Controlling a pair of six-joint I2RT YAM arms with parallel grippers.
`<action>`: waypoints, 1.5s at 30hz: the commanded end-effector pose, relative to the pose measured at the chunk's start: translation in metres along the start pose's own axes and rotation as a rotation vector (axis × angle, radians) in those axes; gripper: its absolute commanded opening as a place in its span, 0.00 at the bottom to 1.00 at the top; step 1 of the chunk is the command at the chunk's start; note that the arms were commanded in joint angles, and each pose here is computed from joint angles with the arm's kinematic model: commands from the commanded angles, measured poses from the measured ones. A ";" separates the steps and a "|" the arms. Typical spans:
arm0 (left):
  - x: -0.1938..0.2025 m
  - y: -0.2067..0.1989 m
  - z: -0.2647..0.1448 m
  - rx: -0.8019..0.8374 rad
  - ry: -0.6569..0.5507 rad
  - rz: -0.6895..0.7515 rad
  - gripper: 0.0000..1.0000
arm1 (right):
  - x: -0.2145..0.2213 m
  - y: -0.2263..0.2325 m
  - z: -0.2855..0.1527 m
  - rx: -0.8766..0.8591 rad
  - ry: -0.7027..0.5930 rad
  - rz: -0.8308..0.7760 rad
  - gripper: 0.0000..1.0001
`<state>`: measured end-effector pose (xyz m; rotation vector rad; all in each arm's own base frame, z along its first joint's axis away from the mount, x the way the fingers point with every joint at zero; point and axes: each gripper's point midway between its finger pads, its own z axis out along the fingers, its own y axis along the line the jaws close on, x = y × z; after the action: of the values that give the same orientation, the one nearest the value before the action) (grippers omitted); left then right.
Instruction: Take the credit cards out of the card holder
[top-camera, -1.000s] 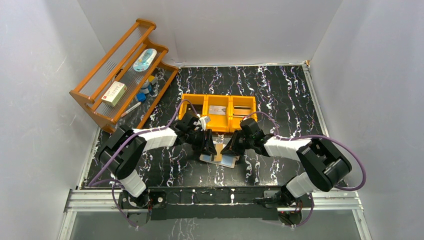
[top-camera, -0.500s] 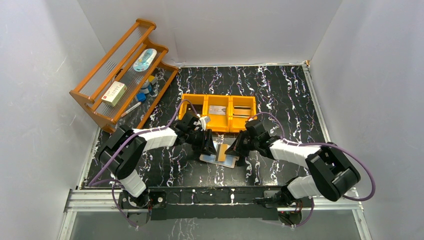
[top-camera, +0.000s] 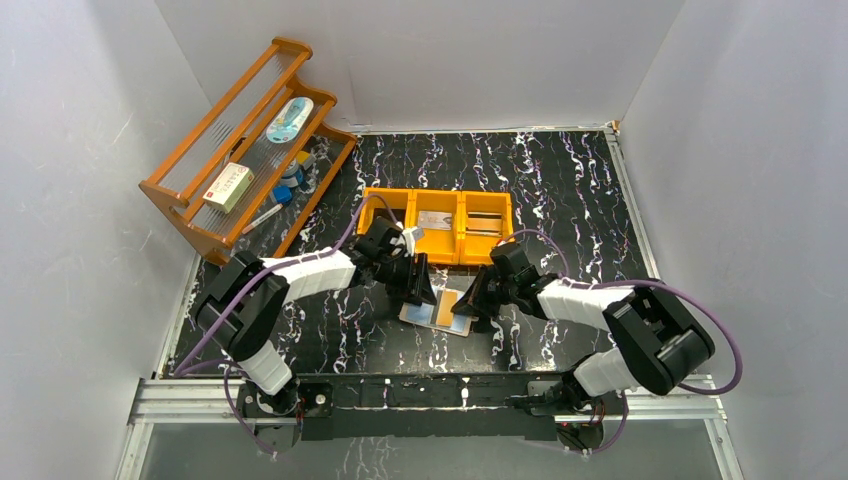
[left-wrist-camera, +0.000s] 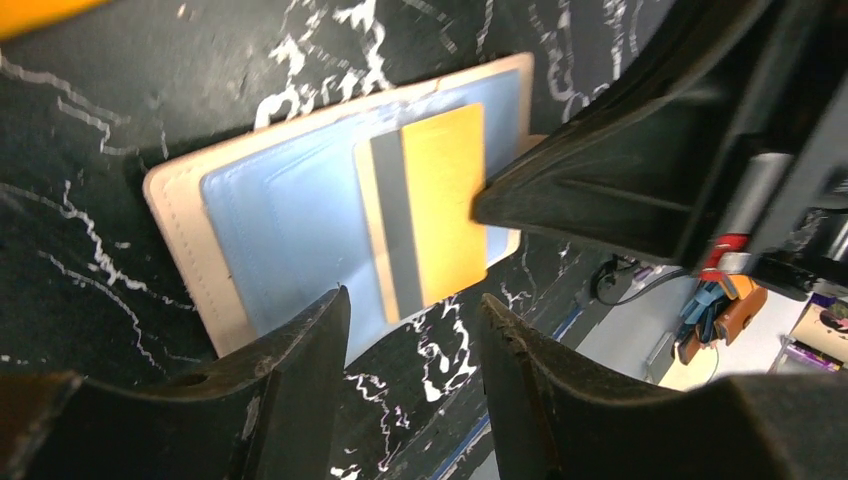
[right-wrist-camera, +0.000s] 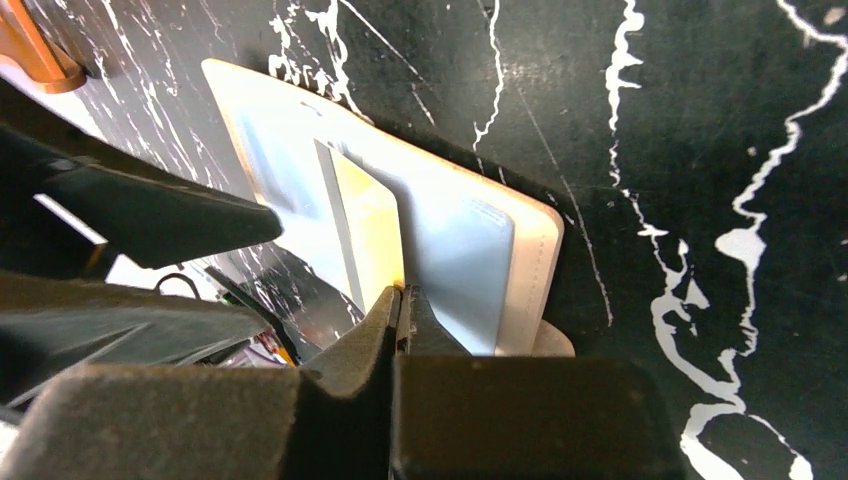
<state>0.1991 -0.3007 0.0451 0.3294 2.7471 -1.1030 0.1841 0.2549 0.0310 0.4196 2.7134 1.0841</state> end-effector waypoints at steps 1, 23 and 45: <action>-0.027 -0.036 -0.016 0.083 -0.063 0.083 0.48 | -0.005 0.003 0.004 -0.006 -0.008 0.008 0.04; 0.026 0.003 0.014 -0.008 0.132 0.003 0.43 | -0.006 0.010 0.008 -0.061 -0.010 0.068 0.21; 0.022 0.005 0.014 -0.032 0.120 0.012 0.42 | -0.006 0.022 0.010 -0.138 0.013 0.012 0.28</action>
<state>0.1861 -0.3121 0.0348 0.4164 2.7984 -1.1438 0.1911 0.2696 0.0296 0.4882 2.6731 1.2317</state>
